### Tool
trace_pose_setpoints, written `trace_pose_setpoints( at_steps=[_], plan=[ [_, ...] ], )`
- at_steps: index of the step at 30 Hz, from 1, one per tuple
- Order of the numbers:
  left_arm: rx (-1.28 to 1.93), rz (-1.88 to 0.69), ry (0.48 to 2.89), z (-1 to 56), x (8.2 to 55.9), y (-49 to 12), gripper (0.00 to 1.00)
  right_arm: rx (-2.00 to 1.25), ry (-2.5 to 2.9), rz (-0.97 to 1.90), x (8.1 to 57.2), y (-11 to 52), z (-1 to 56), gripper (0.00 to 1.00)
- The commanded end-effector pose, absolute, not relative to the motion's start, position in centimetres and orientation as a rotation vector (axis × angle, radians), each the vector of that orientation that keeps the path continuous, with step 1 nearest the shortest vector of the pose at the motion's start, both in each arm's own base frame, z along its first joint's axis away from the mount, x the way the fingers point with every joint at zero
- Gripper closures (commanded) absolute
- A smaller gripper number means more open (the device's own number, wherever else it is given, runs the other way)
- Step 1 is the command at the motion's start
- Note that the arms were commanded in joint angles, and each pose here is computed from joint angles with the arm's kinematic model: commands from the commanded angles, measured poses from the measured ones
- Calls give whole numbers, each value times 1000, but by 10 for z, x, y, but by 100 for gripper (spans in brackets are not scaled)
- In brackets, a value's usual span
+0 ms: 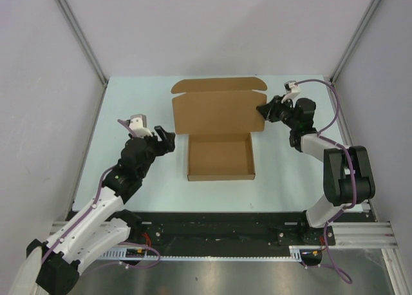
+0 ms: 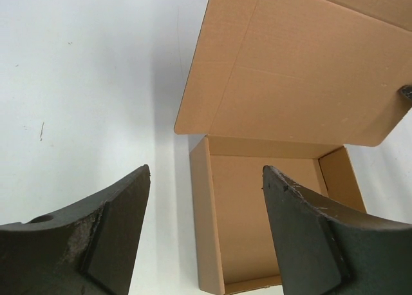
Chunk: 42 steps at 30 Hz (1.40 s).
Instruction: Fold the paper box
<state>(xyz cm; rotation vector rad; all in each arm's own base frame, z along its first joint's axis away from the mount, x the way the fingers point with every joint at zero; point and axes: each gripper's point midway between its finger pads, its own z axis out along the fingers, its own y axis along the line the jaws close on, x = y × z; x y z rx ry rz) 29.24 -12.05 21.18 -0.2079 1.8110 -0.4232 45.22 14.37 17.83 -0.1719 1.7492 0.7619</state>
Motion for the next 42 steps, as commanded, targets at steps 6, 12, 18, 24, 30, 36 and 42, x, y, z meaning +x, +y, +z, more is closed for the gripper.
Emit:
trace_pose_setpoints(
  at_steps=[6,12,18,24,30,36,42],
  plan=[
    [-276,-344,1728,240,305,-97,24,-276,1647,647,446,166,227,85],
    [-359,-354,1691,246,319,-81,24,-283,1661,463,433,166,232,95],
    [-289,-442,1667,245,342,-87,21,-273,1670,411,421,168,234,97],
    [-242,-573,1681,233,365,-92,20,-281,1689,419,412,175,228,97],
    [-118,-795,1588,228,384,-102,22,-295,1695,439,407,180,221,97],
    [10,-1009,1486,235,395,-110,22,-317,1683,449,403,187,222,97],
    [47,-1116,1412,240,410,-118,21,-339,1688,437,401,190,220,98]
  ],
)
